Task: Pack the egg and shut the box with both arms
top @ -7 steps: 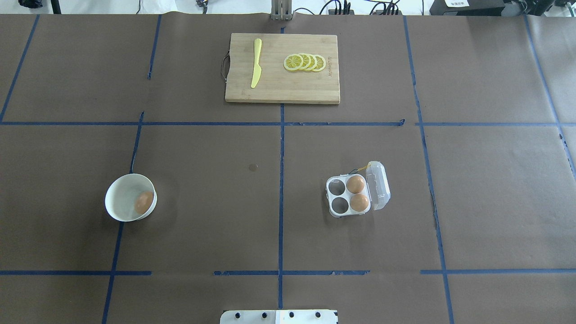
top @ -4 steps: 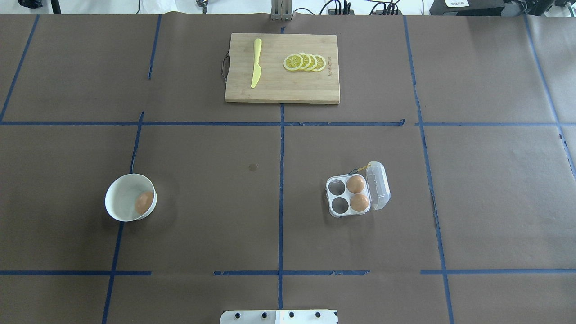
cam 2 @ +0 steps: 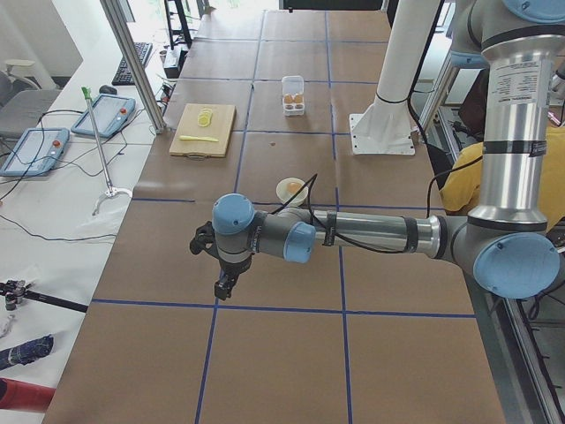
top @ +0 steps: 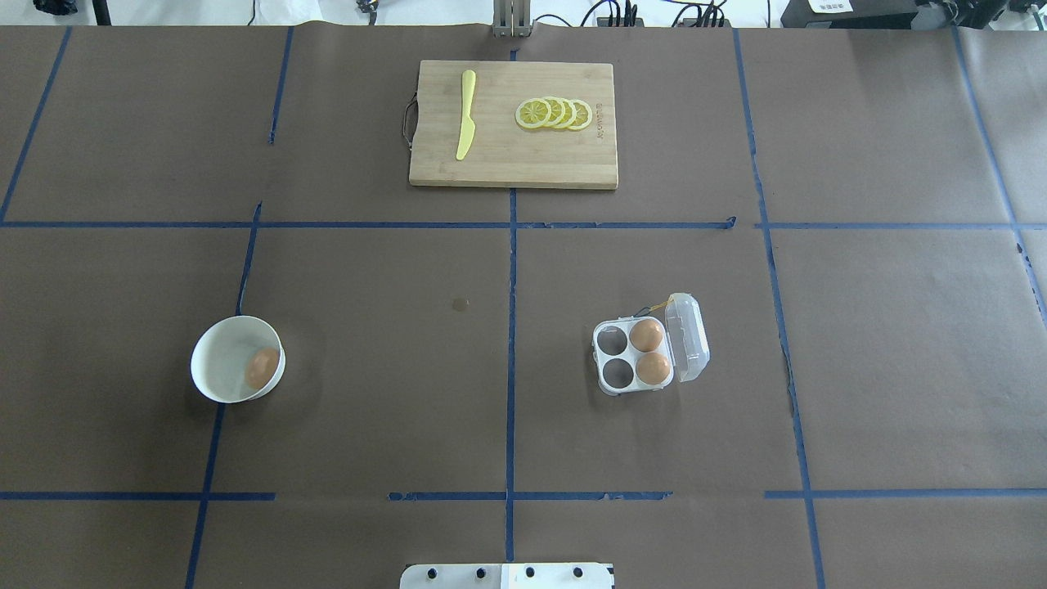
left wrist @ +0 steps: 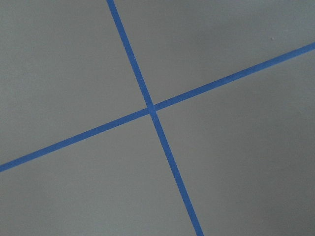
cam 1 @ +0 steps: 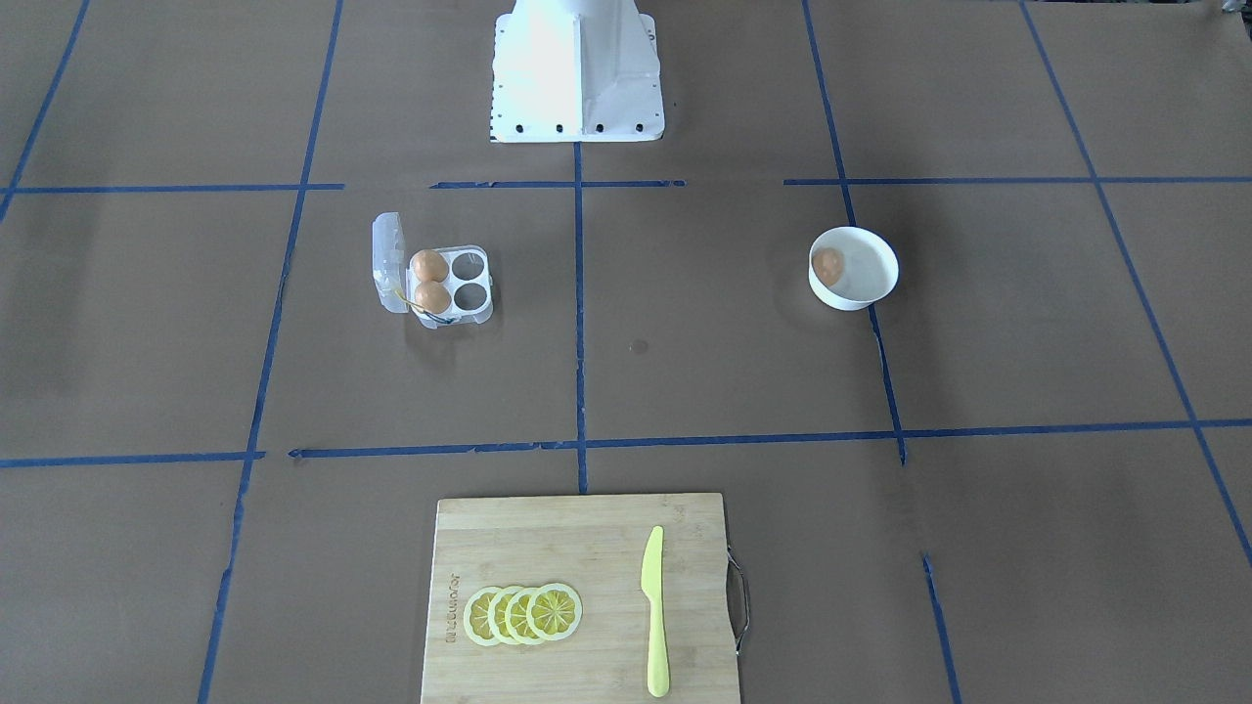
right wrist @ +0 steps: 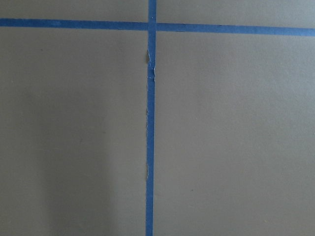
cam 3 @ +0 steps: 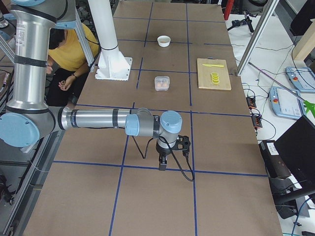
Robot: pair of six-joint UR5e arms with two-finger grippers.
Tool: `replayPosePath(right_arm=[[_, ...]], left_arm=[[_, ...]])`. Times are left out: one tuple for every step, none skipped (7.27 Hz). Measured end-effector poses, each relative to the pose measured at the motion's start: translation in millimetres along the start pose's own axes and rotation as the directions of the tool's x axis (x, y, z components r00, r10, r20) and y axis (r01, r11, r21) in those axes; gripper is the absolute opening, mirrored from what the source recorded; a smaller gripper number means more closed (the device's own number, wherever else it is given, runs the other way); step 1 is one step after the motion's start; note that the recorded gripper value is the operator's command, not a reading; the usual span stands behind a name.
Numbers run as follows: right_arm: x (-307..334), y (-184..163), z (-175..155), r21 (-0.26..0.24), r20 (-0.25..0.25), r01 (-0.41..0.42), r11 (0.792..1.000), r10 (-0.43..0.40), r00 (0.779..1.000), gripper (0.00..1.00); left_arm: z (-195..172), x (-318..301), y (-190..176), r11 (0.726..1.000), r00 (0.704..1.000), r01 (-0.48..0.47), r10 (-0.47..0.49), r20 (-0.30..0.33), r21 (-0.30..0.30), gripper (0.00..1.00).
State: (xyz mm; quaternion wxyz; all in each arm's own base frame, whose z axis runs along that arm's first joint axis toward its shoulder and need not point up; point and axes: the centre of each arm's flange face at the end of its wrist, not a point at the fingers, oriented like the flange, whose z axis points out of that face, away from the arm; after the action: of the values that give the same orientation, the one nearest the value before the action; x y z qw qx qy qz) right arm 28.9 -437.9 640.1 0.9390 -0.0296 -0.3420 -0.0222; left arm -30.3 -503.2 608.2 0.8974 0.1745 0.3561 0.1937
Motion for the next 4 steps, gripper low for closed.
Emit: replayPosePath(right_arm=[[-14,-14,-7,0.017,0.000,0.031,0.999,-0.031,1.000,1.00],[-33,-31,-16,0.054,-0.001,0.086,0.995,-0.086,0.996,1.00],[-54,-47,-25,0.116,-0.005,0.153,0.981,-0.154,0.988,1.00],[-69,-55,-30,0.168,-0.005,0.193,0.967,-0.195,0.981,1.00]], left_arm=[[-7,6,-10,0.995,0.997,-0.073,0.071,0.020,0.071,1.00],[-15,13,-21,0.978,0.988,-0.151,0.145,0.046,0.145,1.00],[-24,19,-39,0.946,0.972,-0.234,0.222,0.078,0.222,1.00],[-33,26,-60,0.909,0.954,-0.301,0.283,0.101,0.288,1.00]])
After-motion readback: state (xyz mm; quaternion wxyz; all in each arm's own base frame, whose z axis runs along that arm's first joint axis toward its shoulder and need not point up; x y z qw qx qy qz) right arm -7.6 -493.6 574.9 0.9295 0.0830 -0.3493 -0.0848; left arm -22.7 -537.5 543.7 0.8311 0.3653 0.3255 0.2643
